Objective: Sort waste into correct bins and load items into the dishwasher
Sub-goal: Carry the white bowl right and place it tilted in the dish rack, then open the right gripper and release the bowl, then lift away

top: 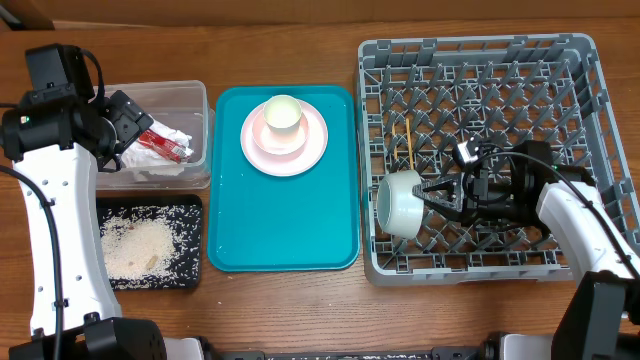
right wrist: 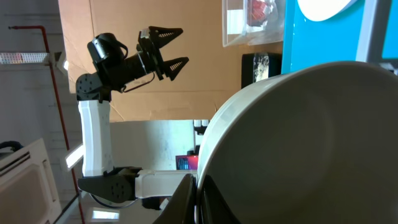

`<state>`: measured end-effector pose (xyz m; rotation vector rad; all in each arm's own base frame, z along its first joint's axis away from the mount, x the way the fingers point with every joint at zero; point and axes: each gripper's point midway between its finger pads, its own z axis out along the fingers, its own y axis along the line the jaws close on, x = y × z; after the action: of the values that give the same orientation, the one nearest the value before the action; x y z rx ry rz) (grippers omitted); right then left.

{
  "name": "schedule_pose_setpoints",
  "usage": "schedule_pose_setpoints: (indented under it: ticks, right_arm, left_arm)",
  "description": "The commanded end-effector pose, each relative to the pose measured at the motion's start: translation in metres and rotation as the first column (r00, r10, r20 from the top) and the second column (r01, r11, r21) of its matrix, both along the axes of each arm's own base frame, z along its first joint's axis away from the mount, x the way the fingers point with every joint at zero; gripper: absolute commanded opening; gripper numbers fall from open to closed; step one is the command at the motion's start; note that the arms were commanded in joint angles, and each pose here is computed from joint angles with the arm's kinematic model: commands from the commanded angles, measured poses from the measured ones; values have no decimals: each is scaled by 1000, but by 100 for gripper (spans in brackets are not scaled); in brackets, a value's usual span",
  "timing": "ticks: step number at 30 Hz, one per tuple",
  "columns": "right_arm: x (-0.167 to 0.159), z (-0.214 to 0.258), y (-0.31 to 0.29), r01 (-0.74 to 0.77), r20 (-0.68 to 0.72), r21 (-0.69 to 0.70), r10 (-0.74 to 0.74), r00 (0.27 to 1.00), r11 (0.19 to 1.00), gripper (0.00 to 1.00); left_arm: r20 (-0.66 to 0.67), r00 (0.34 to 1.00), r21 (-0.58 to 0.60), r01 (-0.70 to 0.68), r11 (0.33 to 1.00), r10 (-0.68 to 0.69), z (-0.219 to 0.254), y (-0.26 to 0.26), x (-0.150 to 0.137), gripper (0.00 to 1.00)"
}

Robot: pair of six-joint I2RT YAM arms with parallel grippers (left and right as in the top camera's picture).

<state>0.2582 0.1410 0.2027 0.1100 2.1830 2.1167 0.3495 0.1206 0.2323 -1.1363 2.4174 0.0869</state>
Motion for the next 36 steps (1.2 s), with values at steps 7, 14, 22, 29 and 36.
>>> schedule_pose_setpoints:
  ticks: [7, 14, 22, 29, 36]
  right_arm:
    - [-9, 2, 1, 3, 37, 35, -5, 999, 999, 4]
    - [-16, -24, 1, -10, 6, -78, 11, 1000, 997, 4]
    - [-20, -53, -5, -35, -16, -248, 32, 999, 968, 5]
    - [-13, -53, -10, -8, 13, -253, 12, 1000, 968, 12]
    - [-1, -54, -37, 93, 10, -258, -94, 996, 961, 12]
  left_arm:
    - [23, 1000, -10, -15, 1000, 15, 6, 0, 4, 100]
    - [23, 1000, -10, -15, 1000, 15, 6, 0, 4, 100]
    - [23, 1000, -10, -15, 1000, 15, 6, 0, 4, 100]
    - [23, 1000, -10, -15, 1000, 15, 6, 0, 4, 100]
    - [23, 1000, -10, -15, 1000, 15, 6, 0, 4, 100]
